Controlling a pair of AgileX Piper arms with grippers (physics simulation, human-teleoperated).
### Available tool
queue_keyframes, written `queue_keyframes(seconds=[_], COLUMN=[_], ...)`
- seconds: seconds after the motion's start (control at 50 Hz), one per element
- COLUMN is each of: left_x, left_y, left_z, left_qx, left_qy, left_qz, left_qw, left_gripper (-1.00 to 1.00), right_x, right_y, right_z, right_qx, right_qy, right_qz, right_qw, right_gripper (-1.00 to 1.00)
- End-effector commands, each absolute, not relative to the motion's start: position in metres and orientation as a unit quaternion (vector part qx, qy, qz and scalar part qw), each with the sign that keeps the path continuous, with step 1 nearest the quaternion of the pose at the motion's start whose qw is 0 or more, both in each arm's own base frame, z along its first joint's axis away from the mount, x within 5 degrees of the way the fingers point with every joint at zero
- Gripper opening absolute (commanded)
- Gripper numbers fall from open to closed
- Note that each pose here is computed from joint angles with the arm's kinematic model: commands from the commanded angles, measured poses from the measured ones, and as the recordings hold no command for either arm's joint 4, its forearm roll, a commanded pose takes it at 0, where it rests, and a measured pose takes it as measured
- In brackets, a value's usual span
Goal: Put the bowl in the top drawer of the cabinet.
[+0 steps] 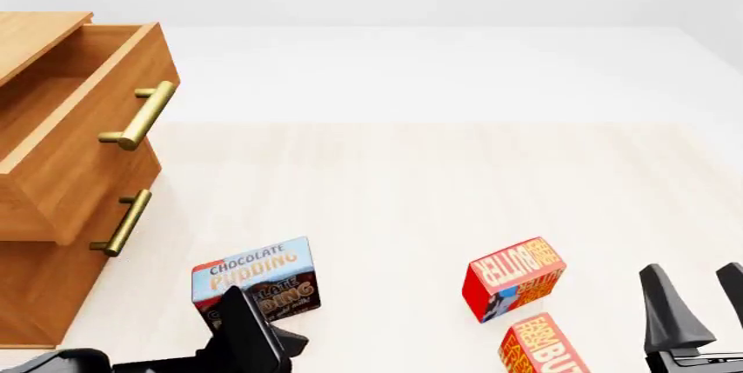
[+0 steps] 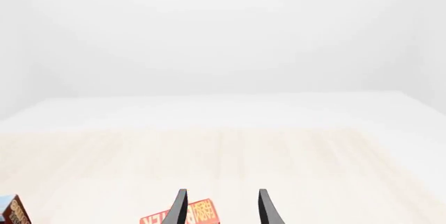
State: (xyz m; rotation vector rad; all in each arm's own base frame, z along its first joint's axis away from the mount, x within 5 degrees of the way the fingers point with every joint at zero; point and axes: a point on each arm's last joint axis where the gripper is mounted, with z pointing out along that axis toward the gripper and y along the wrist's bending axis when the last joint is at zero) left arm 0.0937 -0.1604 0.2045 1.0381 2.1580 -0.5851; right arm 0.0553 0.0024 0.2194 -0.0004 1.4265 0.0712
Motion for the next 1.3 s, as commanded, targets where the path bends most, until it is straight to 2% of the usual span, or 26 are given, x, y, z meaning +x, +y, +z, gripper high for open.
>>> queue_keyframes(seconds=[0.02,0.78,1.3], left_x=[0.086,0.071,0.067], left_y=[-0.161,-0.168,-0.171], left_z=[0.195,0.148,0.145], left_qx=[0.392,0.355,0.353], left_qy=[0.833,0.858,0.860], left_qz=[-0.233,-0.261,-0.266], left_qw=[0.314,0.264,0.255], left_gripper=[1.00,1.00,1.00], right_x=[0.055,0.056,0.056], right_y=[0.003,0.002,0.002], right_z=[0.220,0.218,0.218], right_qx=[-0.001,0.003,0.004], right_qy=[0.653,0.659,0.660], right_qz=[0.034,0.030,0.030], right_qw=[0.756,0.751,0.750], right_gripper=[1.00,1.00,1.00])
